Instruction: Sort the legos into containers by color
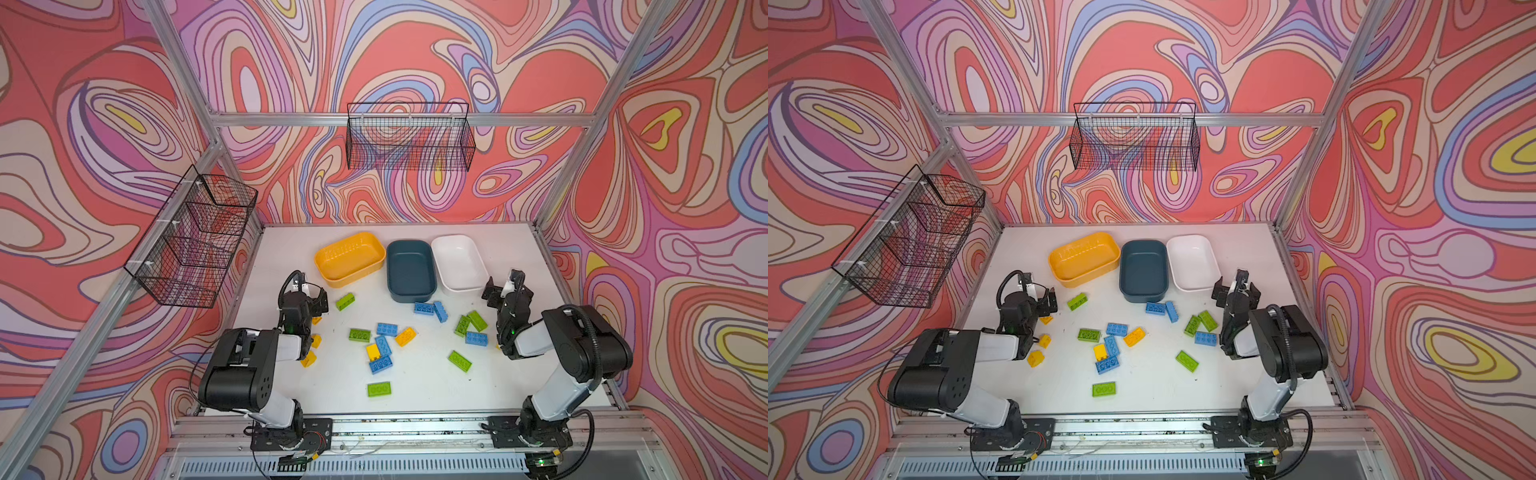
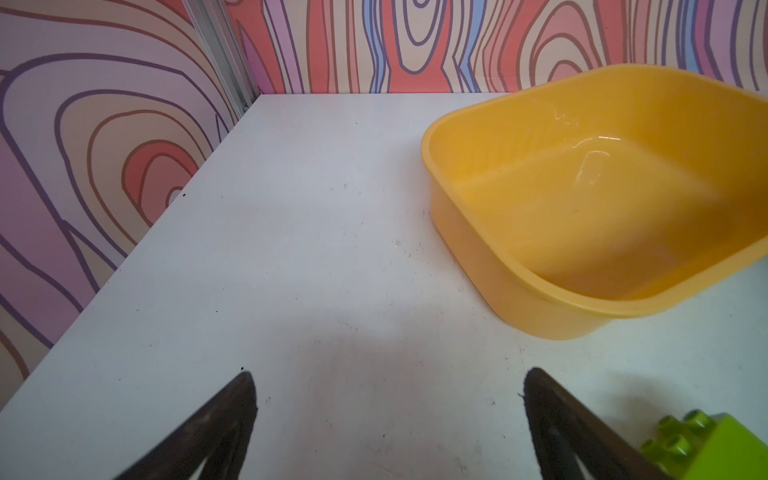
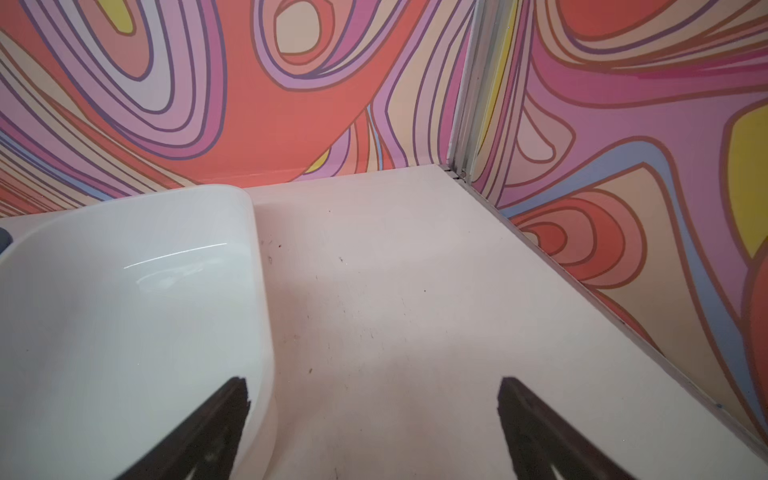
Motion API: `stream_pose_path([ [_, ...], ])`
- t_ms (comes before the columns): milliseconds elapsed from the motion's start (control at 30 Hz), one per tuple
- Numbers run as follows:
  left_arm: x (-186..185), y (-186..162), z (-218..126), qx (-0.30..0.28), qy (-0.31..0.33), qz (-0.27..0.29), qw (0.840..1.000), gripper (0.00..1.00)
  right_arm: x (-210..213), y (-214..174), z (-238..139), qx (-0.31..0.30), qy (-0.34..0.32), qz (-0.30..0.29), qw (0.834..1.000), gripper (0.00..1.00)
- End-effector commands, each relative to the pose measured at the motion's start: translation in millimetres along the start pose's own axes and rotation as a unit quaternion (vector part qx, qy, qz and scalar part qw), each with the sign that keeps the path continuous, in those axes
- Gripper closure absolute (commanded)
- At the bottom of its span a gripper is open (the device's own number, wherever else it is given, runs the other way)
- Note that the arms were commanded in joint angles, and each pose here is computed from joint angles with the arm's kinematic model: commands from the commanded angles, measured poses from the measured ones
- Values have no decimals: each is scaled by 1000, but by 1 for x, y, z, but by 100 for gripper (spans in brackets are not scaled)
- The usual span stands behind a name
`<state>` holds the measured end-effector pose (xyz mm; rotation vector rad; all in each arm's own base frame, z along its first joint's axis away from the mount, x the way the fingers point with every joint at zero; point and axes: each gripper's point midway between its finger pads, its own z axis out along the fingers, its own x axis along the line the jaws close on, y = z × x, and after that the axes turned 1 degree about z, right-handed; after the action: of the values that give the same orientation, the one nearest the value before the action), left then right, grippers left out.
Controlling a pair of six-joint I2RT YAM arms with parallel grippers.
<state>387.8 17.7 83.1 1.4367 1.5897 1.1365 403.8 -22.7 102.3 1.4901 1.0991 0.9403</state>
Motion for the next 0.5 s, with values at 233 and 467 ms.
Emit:
stream_pose_path([
  [233, 0, 8, 2, -12, 3, 3, 1000, 0, 2, 9, 1, -13, 4, 4, 1000, 2],
  [467, 0, 8, 2, -12, -4, 1, 1000, 0, 2, 9, 1, -12, 5, 5, 1000, 2],
])
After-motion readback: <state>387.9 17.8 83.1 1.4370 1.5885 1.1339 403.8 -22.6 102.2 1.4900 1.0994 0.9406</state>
